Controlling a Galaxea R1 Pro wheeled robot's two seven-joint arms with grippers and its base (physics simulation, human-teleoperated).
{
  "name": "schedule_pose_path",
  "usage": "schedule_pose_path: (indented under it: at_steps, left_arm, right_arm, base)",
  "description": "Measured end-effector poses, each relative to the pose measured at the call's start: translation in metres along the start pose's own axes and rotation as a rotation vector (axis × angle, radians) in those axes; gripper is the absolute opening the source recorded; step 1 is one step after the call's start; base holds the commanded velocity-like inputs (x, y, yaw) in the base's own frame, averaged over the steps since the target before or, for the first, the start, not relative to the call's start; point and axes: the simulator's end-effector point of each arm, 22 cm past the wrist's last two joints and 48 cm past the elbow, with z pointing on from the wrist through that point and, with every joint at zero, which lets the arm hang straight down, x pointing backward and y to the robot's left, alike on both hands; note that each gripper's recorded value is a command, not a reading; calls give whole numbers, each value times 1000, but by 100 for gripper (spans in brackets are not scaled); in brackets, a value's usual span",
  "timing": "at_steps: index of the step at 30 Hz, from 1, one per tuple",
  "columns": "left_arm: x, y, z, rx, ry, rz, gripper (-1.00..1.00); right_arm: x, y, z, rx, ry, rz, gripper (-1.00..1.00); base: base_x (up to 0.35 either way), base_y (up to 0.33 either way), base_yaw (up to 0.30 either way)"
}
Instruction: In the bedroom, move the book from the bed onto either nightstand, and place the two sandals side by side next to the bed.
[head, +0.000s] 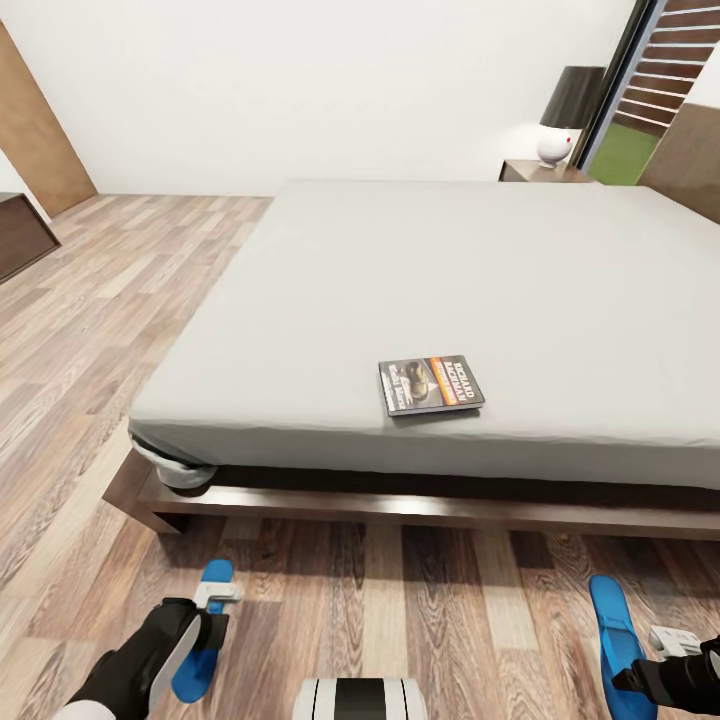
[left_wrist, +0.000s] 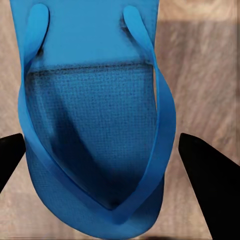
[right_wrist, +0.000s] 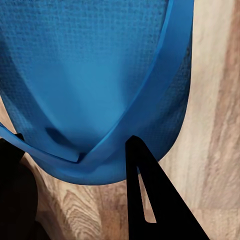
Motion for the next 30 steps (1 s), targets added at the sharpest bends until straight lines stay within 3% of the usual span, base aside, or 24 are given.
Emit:
schedule_pose_path:
  at_steps: [23,30]
  left_arm:
    - [34,-7,31,9,97,13,-100]
    - [36,-8,34,9,99,14,-100]
  right_arm:
    - [22,-2,29,5,81,-1,-100]
    - [24,-2,32,6,89,0,-100]
  base:
    - [0,0,0]
    - [0,0,0]
